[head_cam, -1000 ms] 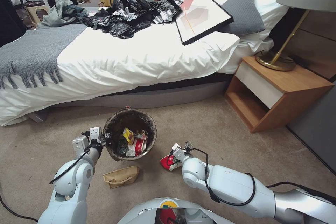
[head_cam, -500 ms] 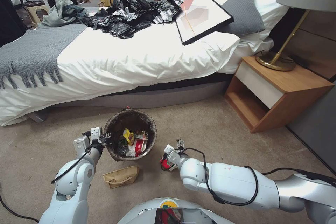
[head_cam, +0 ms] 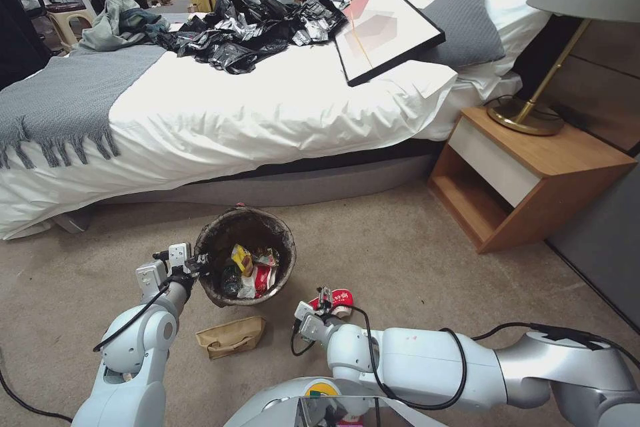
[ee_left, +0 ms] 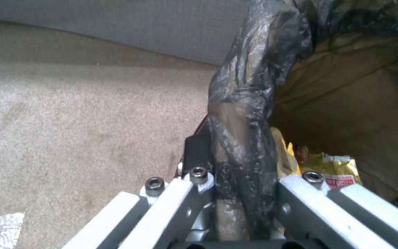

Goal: Pick up the trash bin, then pick up the garbage from the floor and place it into the trash bin.

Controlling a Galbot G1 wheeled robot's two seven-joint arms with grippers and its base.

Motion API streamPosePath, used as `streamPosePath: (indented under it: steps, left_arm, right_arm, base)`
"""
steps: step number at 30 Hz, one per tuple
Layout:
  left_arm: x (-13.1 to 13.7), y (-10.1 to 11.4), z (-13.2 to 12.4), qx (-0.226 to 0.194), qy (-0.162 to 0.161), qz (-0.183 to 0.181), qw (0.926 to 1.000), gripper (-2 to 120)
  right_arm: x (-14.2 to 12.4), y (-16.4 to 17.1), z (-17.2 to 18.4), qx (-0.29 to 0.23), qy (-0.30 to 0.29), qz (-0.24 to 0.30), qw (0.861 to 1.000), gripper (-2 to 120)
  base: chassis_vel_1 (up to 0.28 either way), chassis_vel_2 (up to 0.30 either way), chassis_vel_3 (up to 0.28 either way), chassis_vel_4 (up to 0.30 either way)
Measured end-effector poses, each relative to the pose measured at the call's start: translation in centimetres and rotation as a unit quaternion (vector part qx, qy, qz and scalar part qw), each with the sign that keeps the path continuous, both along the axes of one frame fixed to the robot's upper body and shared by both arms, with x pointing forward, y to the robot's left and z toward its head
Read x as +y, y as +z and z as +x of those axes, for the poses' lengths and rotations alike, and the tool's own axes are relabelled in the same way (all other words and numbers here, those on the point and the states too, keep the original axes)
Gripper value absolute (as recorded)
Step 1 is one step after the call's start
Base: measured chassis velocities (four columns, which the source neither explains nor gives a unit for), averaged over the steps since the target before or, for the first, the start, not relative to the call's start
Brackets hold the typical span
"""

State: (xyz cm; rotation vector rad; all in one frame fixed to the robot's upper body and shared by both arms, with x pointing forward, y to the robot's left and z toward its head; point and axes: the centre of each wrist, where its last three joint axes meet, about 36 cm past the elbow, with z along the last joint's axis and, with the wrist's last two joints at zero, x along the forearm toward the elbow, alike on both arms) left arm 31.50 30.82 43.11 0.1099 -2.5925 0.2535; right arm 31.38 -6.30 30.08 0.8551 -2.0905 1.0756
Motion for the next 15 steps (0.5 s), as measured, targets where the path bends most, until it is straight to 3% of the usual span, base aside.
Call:
streamPosePath:
  steps: [15]
  left_arm:
    - [-0.1, -0.1, 0.1, 0.000, 0.000, -0.001, 1.0000, 0]
  right_arm:
    - [-1.9, -3.2, -2.8, 0.017, -0.016, -0.002, 1.000, 100]
  base:
    - [0.000, 0.000, 0.000, 0.000]
